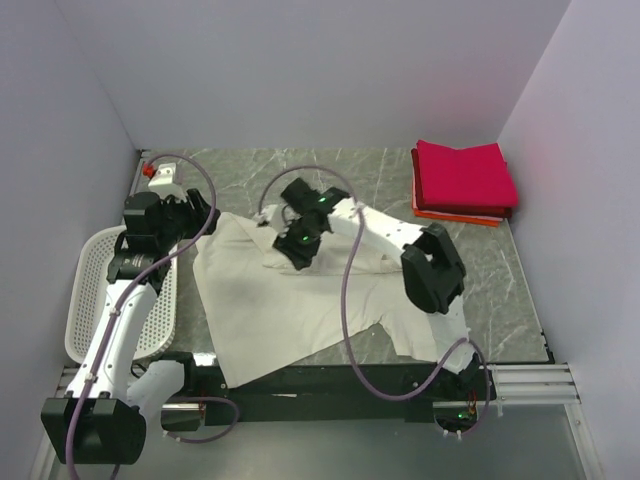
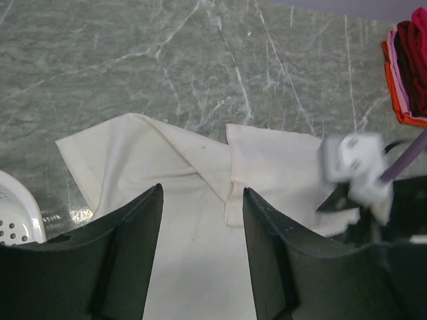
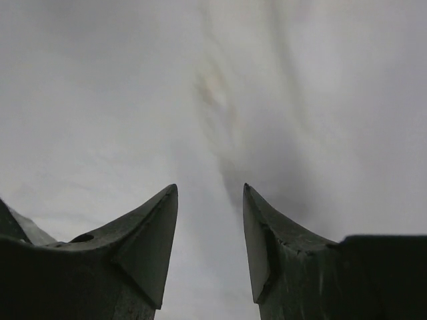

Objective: Fold and stack the t-shirts
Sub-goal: Flatten the tshirt out

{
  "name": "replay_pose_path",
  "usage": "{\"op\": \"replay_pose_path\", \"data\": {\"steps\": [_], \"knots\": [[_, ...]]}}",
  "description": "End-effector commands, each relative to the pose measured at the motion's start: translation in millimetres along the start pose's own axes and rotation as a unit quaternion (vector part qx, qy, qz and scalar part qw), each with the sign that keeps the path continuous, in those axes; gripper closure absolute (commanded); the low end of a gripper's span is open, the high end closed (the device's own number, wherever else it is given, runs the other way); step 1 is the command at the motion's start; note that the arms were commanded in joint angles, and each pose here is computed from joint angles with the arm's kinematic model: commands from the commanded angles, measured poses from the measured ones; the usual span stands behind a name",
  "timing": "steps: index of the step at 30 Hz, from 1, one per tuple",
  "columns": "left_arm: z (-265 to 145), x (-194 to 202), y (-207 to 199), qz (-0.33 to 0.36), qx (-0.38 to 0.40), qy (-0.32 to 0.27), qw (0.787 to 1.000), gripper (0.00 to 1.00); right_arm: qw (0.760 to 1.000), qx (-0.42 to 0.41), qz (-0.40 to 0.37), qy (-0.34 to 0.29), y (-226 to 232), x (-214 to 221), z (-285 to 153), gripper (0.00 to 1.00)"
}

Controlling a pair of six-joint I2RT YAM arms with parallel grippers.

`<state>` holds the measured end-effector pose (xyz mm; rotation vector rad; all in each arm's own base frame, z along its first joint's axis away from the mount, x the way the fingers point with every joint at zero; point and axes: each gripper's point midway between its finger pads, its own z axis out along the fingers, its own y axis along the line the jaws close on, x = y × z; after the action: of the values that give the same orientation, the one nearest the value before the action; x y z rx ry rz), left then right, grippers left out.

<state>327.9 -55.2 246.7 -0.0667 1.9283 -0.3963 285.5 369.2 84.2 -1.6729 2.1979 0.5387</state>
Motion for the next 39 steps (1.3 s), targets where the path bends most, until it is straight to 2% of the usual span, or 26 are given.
{"op": "replay_pose_path", "data": {"steps": [1,3,4,5,7,8,10,11,13,14,17,24,30,34,39], "knots": [[3.8,-7.0,-2.2,0.014,0.008,-0.011,1.0,0.43,0.99,0.084,0.059,-0.1,-69.1,-11.5,-80.9,0.49],[5.1,-5.9,-5.0,0.011,0.017,-0.008,1.0,0.43,0.984,0.086,0.117,-0.1,-95.7,0.6,-79.5,0.49],[5.5,-6.0,-4.7,0.011,0.017,-0.008,1.0,0.43,0.98,0.072,0.135,-0.129,-110.9,-6.2,-93.4,0.49],[5.9,-4.5,-4.5,0.01,0.017,-0.006,1.0,0.43,0.978,0.056,0.155,-0.13,-121.6,-2.7,-83.4,0.5],[6.9,-2.6,-3.2,0.01,0.015,-0.003,1.0,0.43,0.97,0.02,0.167,-0.175,-129.2,-27.8,-91.4,0.49],[7.8,-2.1,-1.8,0.01,0.011,-0.002,1.0,0.43,0.968,0.005,0.18,-0.173,-136.5,-26.6,-76.7,0.5],[8.7,-0.8,-0.3,0.011,0.007,0.001,1.0,0.43,0.961,0.006,0.184,-0.208,-148.4,-53.2,-81.1,0.5],[9.9,1.1,1.4,0.011,0.004,0.004,1.0,0.43,0.954,-0.003,0.216,-0.206,-153.1,-55.4,-64.1,0.52],[10.4,1.8,3.6,0.011,-0.002,0.006,1.0,0.43,0.946,0.02,0.227,-0.229,-170.9,-73.4,-64.5,0.53],[10.9,3.7,4.8,0.01,-0.004,0.008,1.0,0.43,0.944,0.038,0.248,-0.216,-183.5,-66.7,-48.1,0.53],[11.7,3.8,7.9,0.011,-0.011,0.009,1.0,0.43,0.938,0.064,0.272,-0.204,-199.5,-61.2,-37.5,0.53],[17.3,8.2,6.8,0.009,-0.004,0.021,1.0,0.43,0.944,0.137,0.286,-0.091,-209.3,16.9,-13.1,0.53],[18.0,9.3,5.9,0.008,0.0,0.024,1.0,0.43,0.948,0.13,0.286,-0.042,-198.1,45.5,-6.3,0.53],[16.8,8.7,6.0,0.008,-0.001,0.022,1.0,0.43,0.953,0.089,0.29,-0.022,-176.2,55.1,-1.3,0.53],[15.4,6.1,3.6,0.009,0.004,0.018,1.0,0.43,0.953,0.06,0.298,-0.01,-152.3,71.8,1.1,0.6]]}}
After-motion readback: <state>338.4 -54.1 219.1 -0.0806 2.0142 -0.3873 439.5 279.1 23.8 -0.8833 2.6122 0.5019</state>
